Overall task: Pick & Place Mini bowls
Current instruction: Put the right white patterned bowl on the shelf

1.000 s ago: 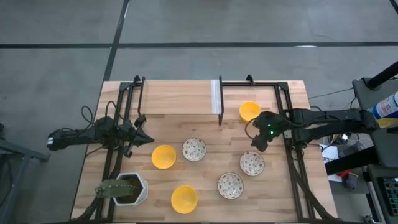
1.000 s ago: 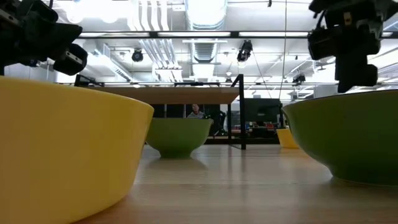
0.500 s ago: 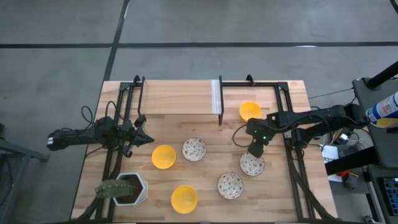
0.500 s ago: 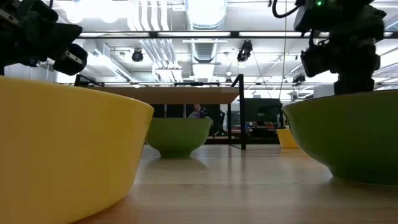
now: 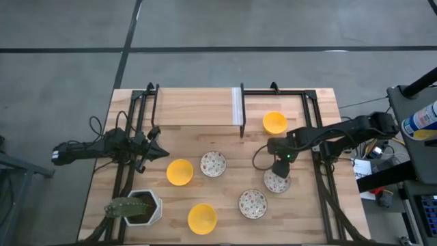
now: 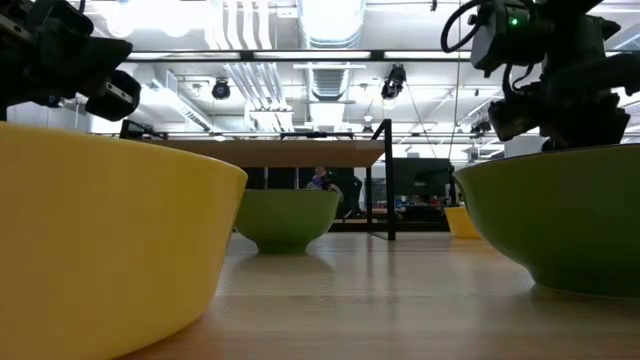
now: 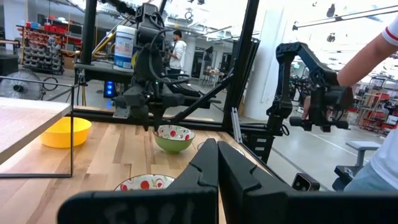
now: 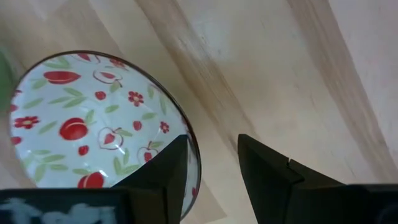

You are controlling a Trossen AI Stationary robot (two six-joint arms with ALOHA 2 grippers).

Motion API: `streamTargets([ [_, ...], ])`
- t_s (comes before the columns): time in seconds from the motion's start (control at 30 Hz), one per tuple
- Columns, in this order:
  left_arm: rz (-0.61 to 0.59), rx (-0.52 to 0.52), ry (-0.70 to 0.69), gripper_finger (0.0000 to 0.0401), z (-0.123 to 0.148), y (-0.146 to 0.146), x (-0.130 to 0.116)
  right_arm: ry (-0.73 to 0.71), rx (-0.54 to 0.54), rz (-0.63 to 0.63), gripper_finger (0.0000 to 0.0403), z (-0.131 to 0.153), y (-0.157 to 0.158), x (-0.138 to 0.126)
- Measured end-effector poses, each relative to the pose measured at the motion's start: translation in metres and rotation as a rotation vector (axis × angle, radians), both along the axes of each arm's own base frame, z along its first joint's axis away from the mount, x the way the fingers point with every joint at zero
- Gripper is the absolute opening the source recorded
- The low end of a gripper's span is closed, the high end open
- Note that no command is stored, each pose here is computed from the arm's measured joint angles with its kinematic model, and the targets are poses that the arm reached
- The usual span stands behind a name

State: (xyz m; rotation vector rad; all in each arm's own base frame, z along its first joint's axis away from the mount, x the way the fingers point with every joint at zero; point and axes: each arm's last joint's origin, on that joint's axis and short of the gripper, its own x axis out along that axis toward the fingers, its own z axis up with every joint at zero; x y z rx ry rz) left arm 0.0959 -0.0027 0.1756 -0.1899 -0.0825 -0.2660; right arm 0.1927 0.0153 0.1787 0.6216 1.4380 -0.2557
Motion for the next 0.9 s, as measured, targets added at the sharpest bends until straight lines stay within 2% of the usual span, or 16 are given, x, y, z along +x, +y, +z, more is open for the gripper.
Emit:
streamTargets([
  [0.33,0.000,0.000,0.000,0.0000,0.0000,0.0000,0.0000,0.003,-0.008,0.013,0.0137,-0.0024,-0.0001,0.0017],
  [0.63,0.000,0.000,0.000,0.0000,0.0000,0.0000,0.0000,-0.064,0.073,0.083,0.0137,0.0005,0.0041,0.0056],
  [0.9,0.000,0.000,0.000,0.0000,0.0000,0.0000,0.0000,-0.098,0.055,0.115,0.0137,-0.0008,0.0043,0.0097],
])
